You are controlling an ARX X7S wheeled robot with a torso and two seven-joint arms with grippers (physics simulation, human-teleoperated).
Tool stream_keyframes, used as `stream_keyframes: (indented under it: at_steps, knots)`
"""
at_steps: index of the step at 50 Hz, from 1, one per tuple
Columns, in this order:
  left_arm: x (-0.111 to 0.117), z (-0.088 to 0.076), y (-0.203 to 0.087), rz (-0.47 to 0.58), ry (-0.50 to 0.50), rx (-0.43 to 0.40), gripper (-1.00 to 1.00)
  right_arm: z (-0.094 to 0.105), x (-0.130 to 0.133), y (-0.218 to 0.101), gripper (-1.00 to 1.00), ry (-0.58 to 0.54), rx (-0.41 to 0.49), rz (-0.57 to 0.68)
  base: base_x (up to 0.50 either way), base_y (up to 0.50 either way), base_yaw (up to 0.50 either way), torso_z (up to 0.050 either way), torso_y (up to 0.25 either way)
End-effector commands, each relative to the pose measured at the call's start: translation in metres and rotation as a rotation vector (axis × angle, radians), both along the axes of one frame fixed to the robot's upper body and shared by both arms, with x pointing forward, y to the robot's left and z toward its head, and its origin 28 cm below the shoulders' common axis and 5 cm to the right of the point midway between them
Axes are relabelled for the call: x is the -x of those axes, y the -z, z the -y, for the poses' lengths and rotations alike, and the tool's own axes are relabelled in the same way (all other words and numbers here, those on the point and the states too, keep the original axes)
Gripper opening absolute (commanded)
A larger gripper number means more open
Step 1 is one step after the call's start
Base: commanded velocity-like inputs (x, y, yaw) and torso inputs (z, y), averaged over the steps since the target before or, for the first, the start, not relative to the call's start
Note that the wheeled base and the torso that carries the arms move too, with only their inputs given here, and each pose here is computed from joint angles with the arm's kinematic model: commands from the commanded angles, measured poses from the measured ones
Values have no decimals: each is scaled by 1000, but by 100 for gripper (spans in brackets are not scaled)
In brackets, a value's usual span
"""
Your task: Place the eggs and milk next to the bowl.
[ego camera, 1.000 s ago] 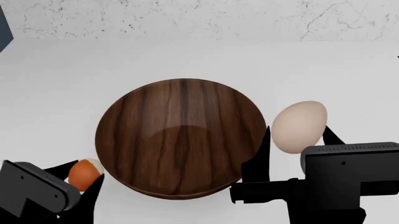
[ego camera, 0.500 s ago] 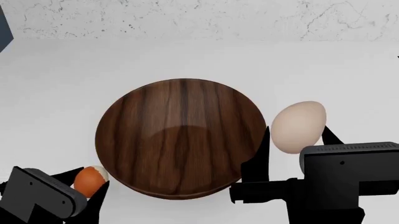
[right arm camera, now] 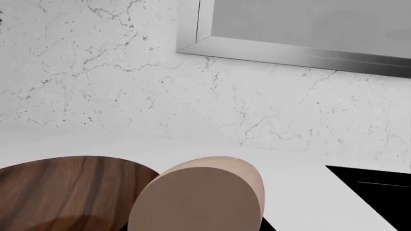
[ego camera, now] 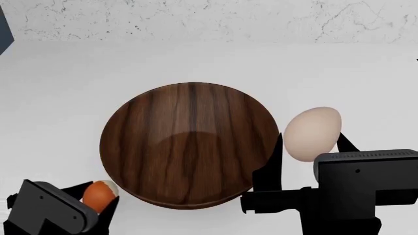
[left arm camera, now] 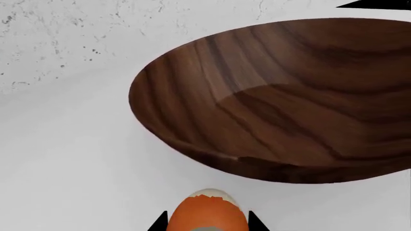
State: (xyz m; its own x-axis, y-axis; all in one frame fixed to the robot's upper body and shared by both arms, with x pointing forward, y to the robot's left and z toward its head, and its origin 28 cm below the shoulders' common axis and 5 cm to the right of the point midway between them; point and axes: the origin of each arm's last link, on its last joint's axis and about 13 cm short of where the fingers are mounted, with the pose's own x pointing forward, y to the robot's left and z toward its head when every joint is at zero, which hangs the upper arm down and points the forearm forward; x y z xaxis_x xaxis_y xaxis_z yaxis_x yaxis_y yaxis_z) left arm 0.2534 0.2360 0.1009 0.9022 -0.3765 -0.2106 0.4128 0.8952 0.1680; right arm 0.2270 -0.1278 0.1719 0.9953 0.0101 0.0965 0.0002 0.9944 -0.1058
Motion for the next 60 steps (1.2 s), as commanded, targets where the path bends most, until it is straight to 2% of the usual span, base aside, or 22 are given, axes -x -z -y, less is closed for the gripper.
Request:
stream_keyframes:
  at_steps: [1,29,30,46,60]
  knots:
    - [-2,4,3,-14,2,11,-100,2,-1,0,-100,6,23,2,0,0,0,0,0]
    - [-4,4,12,-43,14,-8,-100,0,-2,0,-100,5,24,-1,0,0,0,0,0]
    - [-4,4,12,-43,13,-8,100,0,-2,0,-100,5,24,-1,0,0,0,0,0]
    - [-5,2,9,-43,7,-17,100,0,-2,0,-100,5,23,0,0,-1,-2,0,0]
    - [10,-6,0,-22,9,-21,100,0,-2,-2,-100,4,22,4,0,0,0,0,0]
